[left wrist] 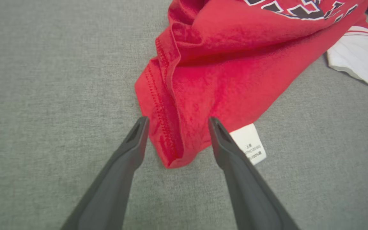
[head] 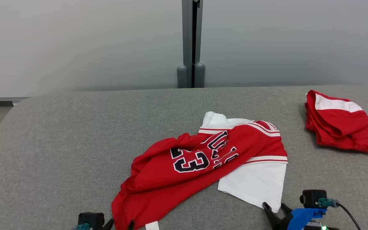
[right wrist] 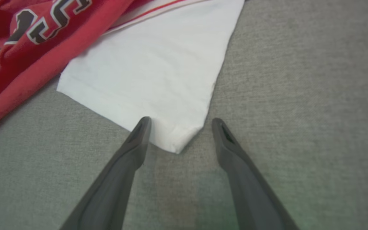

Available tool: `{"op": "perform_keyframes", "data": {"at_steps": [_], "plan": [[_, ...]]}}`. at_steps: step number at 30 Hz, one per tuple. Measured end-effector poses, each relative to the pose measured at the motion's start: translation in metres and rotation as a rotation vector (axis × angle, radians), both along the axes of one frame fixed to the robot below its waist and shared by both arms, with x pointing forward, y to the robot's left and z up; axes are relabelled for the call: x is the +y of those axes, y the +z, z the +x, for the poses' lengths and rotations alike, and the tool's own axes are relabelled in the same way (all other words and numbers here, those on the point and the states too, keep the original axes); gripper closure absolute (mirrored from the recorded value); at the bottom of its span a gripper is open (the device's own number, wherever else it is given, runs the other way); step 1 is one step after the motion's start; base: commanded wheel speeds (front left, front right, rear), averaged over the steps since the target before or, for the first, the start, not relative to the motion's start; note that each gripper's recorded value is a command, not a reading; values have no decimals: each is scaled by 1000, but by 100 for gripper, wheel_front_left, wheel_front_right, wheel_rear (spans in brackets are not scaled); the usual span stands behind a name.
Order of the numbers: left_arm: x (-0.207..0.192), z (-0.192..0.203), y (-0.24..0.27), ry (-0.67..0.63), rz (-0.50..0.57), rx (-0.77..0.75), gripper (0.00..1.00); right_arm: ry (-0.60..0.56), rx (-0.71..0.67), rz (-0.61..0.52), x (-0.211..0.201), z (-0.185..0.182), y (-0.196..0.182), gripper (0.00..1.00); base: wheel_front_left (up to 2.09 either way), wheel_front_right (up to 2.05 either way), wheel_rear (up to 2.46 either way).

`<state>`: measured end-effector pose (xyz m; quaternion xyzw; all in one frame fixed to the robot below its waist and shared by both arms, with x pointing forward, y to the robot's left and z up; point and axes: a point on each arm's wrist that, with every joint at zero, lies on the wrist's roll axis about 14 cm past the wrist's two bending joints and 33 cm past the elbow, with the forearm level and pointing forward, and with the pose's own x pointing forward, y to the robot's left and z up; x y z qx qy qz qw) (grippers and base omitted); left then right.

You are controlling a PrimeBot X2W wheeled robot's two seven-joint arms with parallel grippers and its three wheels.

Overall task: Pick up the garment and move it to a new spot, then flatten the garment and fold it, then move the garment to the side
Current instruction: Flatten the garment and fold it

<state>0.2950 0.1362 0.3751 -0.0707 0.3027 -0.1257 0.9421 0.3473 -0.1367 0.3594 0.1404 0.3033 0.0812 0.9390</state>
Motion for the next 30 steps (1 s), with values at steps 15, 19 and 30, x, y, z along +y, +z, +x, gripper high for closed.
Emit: {"op": "perform_keyframes", "data": {"at_steps": [15,19,30], "plan": [[-13,-8,-22,-70,-20,128,100,30,-49,67,26,14,8,100,0,0,0],[-8,-3,-13,-59,-21,75,100,-17,-168,67,11,25,26,100,0,0,0],[-11,63,45,-102,-38,-151,100,-65,-525,184,-13,84,130,100,0,0,0]]}}
